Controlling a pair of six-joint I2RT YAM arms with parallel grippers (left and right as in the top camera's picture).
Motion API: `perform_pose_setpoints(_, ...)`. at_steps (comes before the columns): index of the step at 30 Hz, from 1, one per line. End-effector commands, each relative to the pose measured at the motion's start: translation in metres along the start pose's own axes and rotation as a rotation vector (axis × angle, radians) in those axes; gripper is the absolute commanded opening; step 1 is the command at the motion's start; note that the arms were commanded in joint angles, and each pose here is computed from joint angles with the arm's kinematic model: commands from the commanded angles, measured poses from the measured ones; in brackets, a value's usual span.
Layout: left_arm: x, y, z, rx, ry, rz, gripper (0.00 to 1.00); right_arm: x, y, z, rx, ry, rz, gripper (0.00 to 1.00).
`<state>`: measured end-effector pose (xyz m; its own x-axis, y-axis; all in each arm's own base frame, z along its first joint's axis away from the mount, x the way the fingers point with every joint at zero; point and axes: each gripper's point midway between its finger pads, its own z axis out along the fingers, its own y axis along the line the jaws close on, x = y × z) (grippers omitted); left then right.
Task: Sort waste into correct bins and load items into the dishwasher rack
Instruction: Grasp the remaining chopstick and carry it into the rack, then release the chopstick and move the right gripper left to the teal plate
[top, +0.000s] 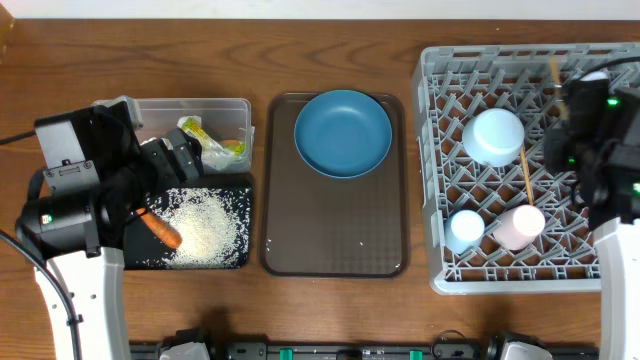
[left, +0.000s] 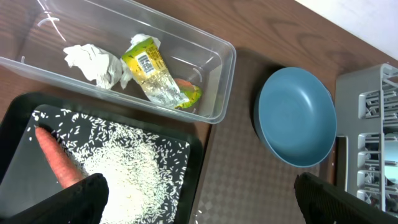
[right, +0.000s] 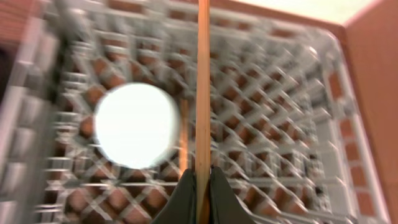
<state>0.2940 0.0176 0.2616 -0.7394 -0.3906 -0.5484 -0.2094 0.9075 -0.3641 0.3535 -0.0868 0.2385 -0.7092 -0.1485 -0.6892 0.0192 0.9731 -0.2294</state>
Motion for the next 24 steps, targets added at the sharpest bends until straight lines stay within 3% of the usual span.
perform_pose_setpoints(1, -0.001, 0.003, -0.002, -0.015, -0.009, 0.01, 0.98, 0.007, 0.001, 0.013, -0.065, 0.023, -0.016, 0.01)
perform_pose_setpoints(15, -0.001, 0.003, -0.002, -0.015, -0.009, 0.01, 0.98, 0.055, 0.02, 0.078, -0.189, 0.236, -0.003, 0.01)
perform_pose_setpoints(24, -0.001, 0.003, -0.002, -0.015, -0.009, 0.01, 0.98, 0.069, 0.014, 0.091, -0.153, 0.293, -0.006, 0.01)
